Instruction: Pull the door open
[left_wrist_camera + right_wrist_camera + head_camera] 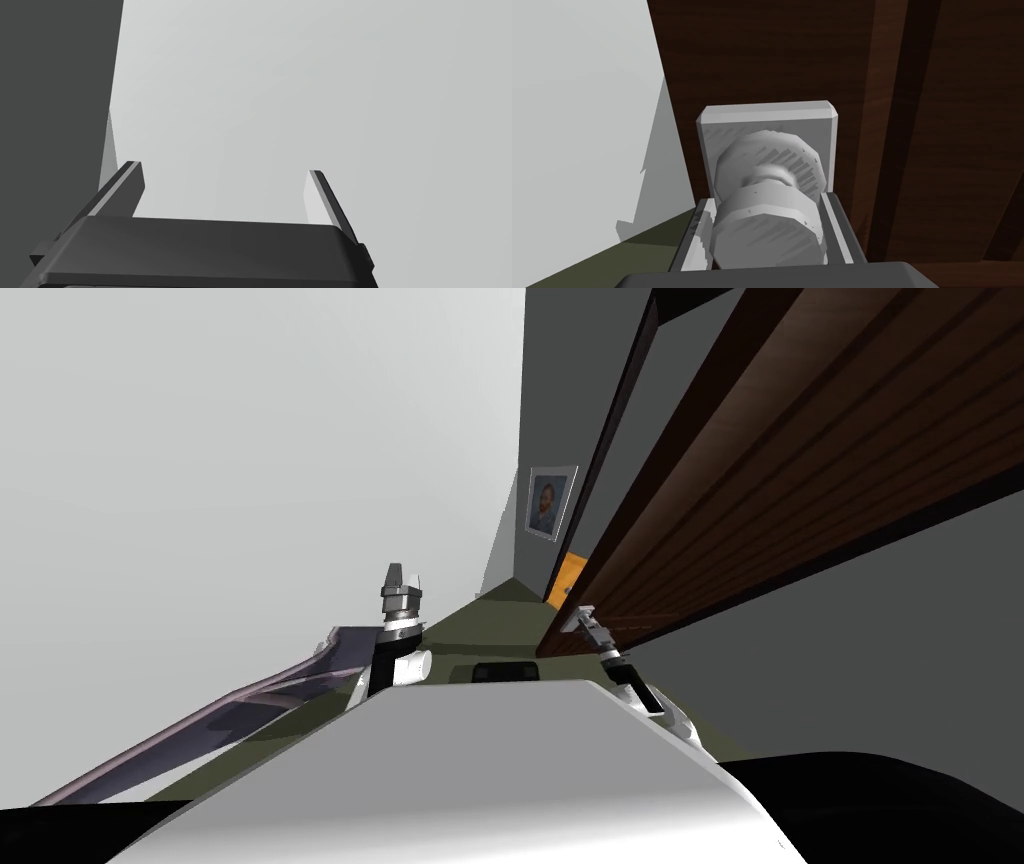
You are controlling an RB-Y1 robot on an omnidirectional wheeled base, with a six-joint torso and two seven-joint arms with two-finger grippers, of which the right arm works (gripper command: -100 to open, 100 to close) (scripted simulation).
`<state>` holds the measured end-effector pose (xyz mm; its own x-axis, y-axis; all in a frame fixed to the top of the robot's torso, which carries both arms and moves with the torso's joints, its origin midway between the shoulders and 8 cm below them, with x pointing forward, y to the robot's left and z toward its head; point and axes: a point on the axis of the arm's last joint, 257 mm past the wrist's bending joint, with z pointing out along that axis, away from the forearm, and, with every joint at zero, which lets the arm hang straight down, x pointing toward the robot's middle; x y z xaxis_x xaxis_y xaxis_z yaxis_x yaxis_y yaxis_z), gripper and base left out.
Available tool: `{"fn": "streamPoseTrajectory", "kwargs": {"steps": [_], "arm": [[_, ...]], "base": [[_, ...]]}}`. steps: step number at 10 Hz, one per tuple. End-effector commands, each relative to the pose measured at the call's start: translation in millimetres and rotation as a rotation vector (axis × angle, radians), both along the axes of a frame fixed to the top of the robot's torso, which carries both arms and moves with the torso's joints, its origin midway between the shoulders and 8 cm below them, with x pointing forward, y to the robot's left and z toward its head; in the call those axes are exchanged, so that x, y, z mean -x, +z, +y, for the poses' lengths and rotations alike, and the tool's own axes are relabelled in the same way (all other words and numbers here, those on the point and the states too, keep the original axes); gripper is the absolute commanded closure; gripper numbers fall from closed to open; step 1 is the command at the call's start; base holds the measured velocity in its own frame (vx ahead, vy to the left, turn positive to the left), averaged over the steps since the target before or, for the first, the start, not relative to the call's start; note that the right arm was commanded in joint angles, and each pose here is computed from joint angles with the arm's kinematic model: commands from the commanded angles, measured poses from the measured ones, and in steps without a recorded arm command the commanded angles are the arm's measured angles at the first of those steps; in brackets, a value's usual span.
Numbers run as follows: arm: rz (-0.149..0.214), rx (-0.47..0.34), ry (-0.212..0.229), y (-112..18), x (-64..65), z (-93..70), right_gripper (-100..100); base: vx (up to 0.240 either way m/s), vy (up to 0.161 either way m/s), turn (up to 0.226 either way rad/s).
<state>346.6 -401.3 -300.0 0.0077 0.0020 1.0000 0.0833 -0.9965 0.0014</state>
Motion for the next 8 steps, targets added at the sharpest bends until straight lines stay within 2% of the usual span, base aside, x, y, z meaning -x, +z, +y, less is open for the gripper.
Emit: {"fn": "streamPoseTrajectory", "kwargs": {"steps": [1, 6, 8], "arm": [[-0.004, -0.001, 0.013, 1.6, 2.3, 0.1, 100], [-0.008, -0.002, 0.056, 3.9, 11.4, -0.6, 100], [0.002, -0.002, 0.061, -0.2, 14.3, -0.9, 100]], "base": [[-0.202, -0.072, 0.090], [-0.183, -0.067, 0.107], [-0.094, -0.036, 0.068]]}}
